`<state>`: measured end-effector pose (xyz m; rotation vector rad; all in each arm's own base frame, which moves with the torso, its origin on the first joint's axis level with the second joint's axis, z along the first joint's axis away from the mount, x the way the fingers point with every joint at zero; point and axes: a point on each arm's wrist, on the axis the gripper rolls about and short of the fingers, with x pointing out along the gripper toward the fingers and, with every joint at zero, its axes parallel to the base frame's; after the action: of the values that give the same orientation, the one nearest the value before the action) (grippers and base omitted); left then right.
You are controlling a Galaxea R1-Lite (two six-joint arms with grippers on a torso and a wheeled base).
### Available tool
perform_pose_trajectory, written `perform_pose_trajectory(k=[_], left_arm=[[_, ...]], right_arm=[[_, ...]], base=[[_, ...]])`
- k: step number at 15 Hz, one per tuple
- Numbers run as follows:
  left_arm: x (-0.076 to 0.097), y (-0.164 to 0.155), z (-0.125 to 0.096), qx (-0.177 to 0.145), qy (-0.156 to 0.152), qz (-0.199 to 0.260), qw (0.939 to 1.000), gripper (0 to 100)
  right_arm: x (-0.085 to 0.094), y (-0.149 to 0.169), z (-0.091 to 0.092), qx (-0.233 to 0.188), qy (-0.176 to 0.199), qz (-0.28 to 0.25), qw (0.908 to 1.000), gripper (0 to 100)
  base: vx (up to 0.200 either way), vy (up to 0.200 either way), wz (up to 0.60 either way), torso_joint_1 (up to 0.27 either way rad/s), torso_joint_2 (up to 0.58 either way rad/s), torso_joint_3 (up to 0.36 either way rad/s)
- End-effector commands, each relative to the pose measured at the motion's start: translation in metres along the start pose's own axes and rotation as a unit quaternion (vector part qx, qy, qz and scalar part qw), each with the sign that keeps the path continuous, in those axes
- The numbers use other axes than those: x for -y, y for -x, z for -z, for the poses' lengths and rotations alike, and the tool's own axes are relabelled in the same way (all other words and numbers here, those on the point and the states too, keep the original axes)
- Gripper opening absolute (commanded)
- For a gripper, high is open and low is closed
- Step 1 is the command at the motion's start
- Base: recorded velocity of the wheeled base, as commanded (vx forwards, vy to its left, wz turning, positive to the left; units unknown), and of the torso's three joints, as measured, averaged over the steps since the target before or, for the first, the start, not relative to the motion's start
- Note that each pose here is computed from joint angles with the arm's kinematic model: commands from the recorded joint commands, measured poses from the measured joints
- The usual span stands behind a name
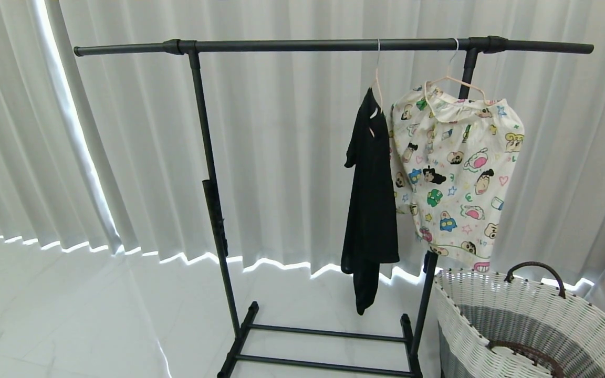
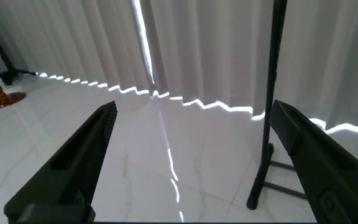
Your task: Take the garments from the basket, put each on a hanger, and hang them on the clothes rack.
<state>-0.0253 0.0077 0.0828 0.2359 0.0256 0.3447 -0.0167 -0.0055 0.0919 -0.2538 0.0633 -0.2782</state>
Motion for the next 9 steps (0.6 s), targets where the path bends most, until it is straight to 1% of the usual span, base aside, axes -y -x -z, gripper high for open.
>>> perform_pose_trajectory(k=[1, 2, 3, 4, 5, 6, 7, 8, 9], left_arm=[[0.0007, 0.0006, 0.0007, 0.008, 0.005, 0.015, 0.9998, 100], [0.0018, 0.0004, 0.0008, 0.011, 0.012, 0.037, 0.9992, 100], [0.0026, 0.0005, 0.0006, 0.015, 0.015, 0.055, 0.9983, 100], [0.0033, 0.0006, 0.0004, 0.018, 0.027, 0.072, 0.9969, 100], [0.0048, 0.0006, 0.0011, 0.018, 0.068, 0.101, 0.9924, 100], [0.0050, 0.0005, 0.0018, 0.012, 0.106, 0.102, 0.9890, 100], [0.0050, 0.0005, 0.0019, 0.009, 0.130, 0.102, 0.9863, 100], [0.0050, 0.0006, 0.0017, 0.009, 0.128, 0.104, 0.9862, 100], [0.0054, -0.0006, 0.0014, 0.002, 0.112, 0.106, 0.9881, 100]], right_arm=[[-0.0014, 0.0066, 0.0084, 0.061, -0.045, -0.035, 0.9965, 100], [-0.0031, 0.0067, 0.0092, 0.061, -0.066, -0.069, 0.9936, 100], [-0.0039, 0.0068, 0.0090, 0.065, -0.069, -0.088, 0.9916, 100], [-0.0043, 0.0069, 0.0089, 0.067, -0.069, -0.097, 0.9907, 100], [-0.0042, 0.0069, 0.0089, 0.066, -0.072, -0.095, 0.9907, 100], [-0.0039, 0.0068, 0.0090, 0.064, -0.074, -0.087, 0.9914, 100], [-0.0036, 0.0068, 0.0085, 0.066, -0.075, -0.082, 0.9916, 100], [-0.0035, 0.0068, 0.0083, 0.067, -0.075, -0.083, 0.9914, 100], [-0.0035, 0.0068, 0.0083, 0.067, -0.074, -0.083, 0.9916, 100]], base=[[0.000, 0.000, 0.00, 0.000, 0.00, 0.000], [0.000, 0.000, 0.00, -0.124, 0.10, 0.144], [0.000, 0.000, 0.00, -0.095, 0.19, 0.110], [0.000, 0.000, 0.00, -0.041, 0.11, 0.056], [0.000, 0.000, 0.00, -0.027, 0.06, 0.046], [0.000, 0.000, 0.00, 0.000, 0.00, 0.000], [0.000, 0.000, 0.00, 0.000, 0.00, 0.000], [0.000, 0.000, 0.00, 0.000, 0.00, 0.000], [0.000, 0.000, 0.00, 0.000, 0.00, 0.000]])
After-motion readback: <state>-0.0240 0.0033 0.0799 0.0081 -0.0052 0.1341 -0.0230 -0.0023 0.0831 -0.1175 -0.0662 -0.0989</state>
